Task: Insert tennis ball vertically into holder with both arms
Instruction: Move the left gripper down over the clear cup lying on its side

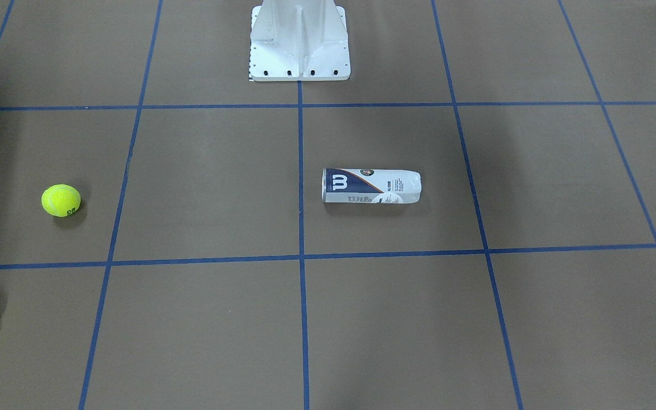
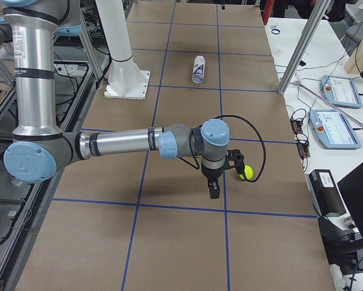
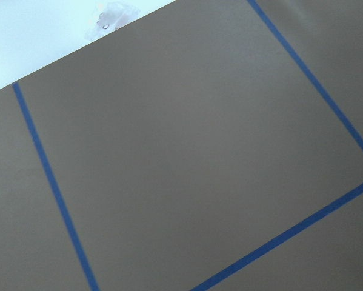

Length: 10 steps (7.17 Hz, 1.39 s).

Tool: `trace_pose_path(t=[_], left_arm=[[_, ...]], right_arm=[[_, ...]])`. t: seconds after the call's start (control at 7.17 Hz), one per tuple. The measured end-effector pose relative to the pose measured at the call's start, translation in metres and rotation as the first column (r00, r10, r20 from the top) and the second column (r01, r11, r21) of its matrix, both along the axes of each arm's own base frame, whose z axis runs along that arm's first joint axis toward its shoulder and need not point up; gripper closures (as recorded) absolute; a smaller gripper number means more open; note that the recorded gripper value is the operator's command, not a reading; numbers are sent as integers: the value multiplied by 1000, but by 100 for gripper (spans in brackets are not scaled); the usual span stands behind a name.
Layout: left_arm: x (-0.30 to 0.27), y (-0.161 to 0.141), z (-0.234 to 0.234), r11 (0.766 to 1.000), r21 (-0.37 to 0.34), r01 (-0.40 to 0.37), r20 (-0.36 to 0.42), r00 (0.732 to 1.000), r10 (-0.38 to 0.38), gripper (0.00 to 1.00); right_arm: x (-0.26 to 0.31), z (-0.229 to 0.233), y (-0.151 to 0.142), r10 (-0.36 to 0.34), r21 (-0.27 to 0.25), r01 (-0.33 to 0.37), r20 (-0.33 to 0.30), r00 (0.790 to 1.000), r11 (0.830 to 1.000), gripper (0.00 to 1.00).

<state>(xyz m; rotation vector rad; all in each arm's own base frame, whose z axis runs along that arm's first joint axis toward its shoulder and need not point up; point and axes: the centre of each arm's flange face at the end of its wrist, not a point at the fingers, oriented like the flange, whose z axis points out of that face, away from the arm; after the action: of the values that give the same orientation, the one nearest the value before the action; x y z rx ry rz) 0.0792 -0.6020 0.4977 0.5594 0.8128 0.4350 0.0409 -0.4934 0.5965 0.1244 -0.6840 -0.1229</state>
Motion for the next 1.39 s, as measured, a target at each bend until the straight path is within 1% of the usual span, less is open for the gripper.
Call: trace_pose_path(t=[0.14, 0.28, 0.42, 0.56, 0.7, 0.84, 0.98, 1.11, 1.25, 1.39], left_arm=[[42, -8, -35, 993, 103, -57, -22, 998, 59, 1], [85, -10, -72, 968, 224, -114, -46, 991, 128, 1], [129, -9, -115, 930, 329, -166, -67, 978, 198, 0], [168, -7, -157, 896, 398, -198, -83, 965, 250, 0], [207, -3, -197, 866, 455, -207, -89, 957, 275, 0], [243, 6, -228, 842, 505, -192, -79, 961, 266, 0], [279, 20, -248, 823, 537, -184, -61, 965, 256, 1], [311, 39, -260, 809, 546, -217, -33, 959, 280, 1], [332, 60, -275, 790, 545, -282, 20, 946, 324, 1], [347, 82, -296, 763, 533, -366, 92, 921, 378, 1]], right_arm=[[0, 0, 0, 0, -1, 0, 0, 1000, 1000, 0], [0, 1, 0, 0, -2, 0, 0, 1000, 1000, 0], [0, 1, 0, 0, -3, 0, 0, 1000, 1000, 0], [0, 1, 1, 1, -4, -1, 0, 1000, 1000, 0], [0, 1, 1, 1, -3, -1, 0, 1000, 1000, 0], [1, 1, 1, 1, -3, -1, 0, 1000, 1000, 0], [1, 1, 1, 1, -3, -1, 0, 1000, 1000, 0], [1, 1, 1, 2, -3, -2, -1, 1000, 1000, 0], [1, 1, 1, 2, -4, -2, -1, 1000, 1000, 0], [1, 2, 1, 2, -4, -2, -1, 1000, 1000, 0]])
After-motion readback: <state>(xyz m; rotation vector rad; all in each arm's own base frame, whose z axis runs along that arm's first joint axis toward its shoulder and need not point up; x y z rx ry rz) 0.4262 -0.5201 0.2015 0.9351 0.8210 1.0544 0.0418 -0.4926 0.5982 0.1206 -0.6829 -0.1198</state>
